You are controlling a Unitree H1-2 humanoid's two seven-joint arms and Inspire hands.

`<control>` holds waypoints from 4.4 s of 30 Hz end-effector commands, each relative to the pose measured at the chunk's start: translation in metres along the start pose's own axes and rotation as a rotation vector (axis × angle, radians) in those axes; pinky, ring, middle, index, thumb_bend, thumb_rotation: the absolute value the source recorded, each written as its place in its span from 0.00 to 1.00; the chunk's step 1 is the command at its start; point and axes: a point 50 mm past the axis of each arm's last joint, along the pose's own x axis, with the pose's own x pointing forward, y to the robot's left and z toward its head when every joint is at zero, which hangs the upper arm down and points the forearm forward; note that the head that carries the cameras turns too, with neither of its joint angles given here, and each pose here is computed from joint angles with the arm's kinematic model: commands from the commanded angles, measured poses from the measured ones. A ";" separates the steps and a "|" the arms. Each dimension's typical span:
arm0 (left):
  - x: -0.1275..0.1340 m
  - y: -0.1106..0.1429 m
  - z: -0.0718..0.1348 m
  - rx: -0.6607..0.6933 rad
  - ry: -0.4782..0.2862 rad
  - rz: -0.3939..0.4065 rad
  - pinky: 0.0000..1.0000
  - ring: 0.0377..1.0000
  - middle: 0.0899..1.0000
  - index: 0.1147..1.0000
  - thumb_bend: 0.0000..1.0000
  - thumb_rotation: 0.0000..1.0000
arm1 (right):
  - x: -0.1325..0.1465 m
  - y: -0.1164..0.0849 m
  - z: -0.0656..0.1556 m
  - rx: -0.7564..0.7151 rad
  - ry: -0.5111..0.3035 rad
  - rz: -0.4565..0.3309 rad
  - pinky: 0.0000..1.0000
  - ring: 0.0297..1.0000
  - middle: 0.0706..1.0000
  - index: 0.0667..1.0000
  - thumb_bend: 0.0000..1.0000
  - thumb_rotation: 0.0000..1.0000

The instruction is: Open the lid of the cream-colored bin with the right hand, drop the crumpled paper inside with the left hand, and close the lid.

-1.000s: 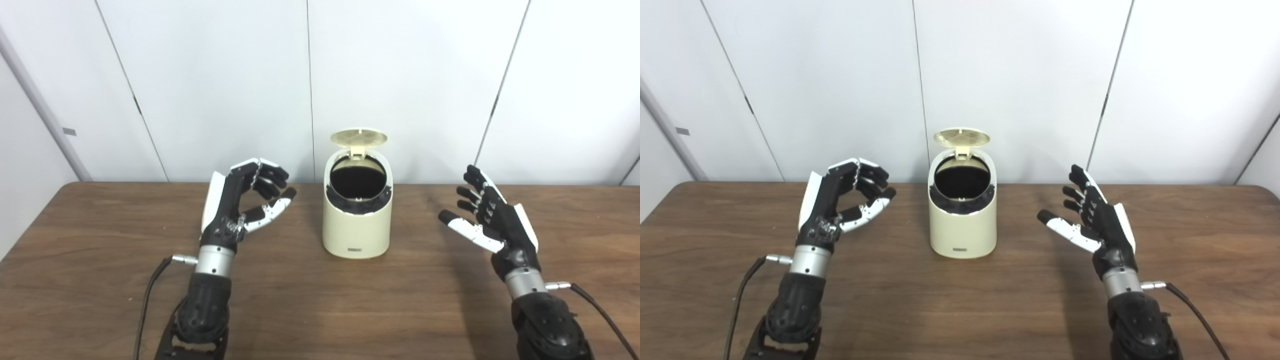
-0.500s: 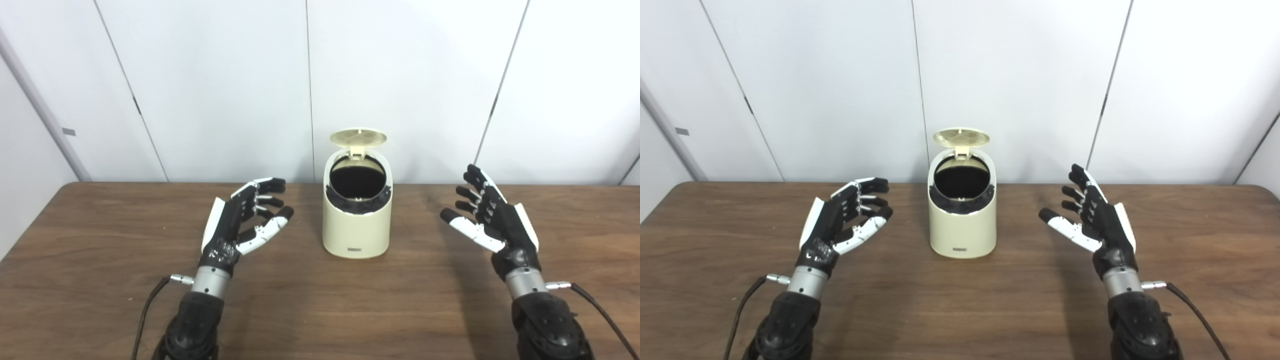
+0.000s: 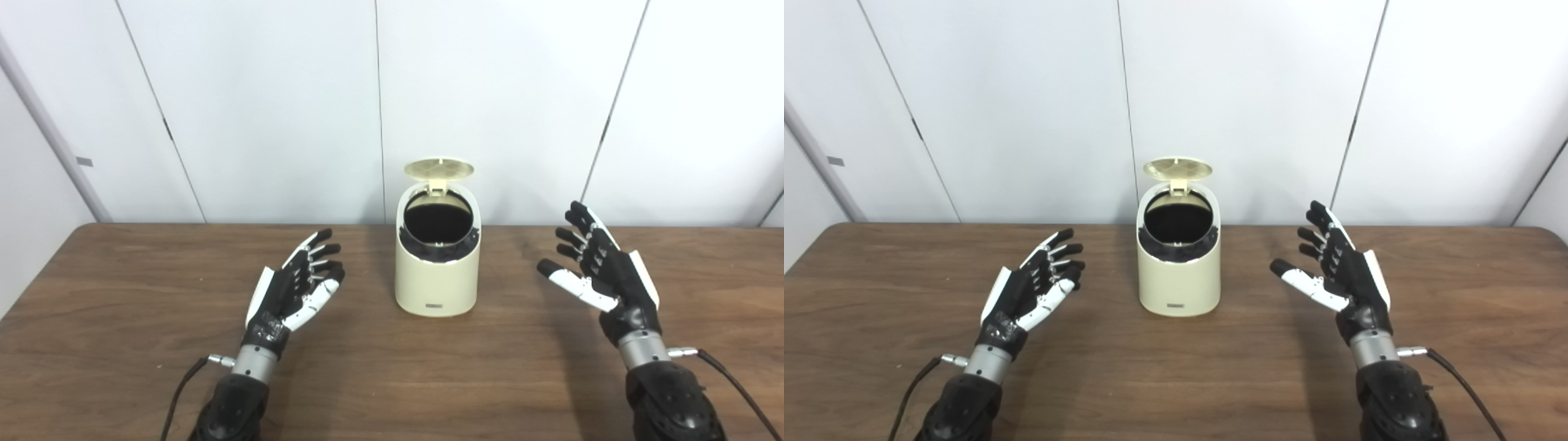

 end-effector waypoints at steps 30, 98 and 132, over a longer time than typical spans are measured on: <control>0.004 0.038 0.007 0.064 -0.091 0.145 0.54 0.65 0.71 0.77 0.51 0.39 | 0.015 0.013 0.039 -0.020 -0.131 0.001 0.72 0.82 0.89 0.88 0.69 0.45; 0.003 0.030 -0.001 0.092 -0.076 0.130 0.54 0.64 0.72 0.76 0.62 0.42 | 0.105 0.067 0.145 -0.442 -0.339 0.342 0.80 0.90 0.93 0.86 0.62 0.59; 0.005 0.027 0.001 0.097 -0.081 0.140 0.52 0.62 0.70 0.75 0.59 0.38 | 0.104 0.047 0.167 -0.818 -0.404 0.415 0.75 0.83 0.77 0.73 0.65 0.60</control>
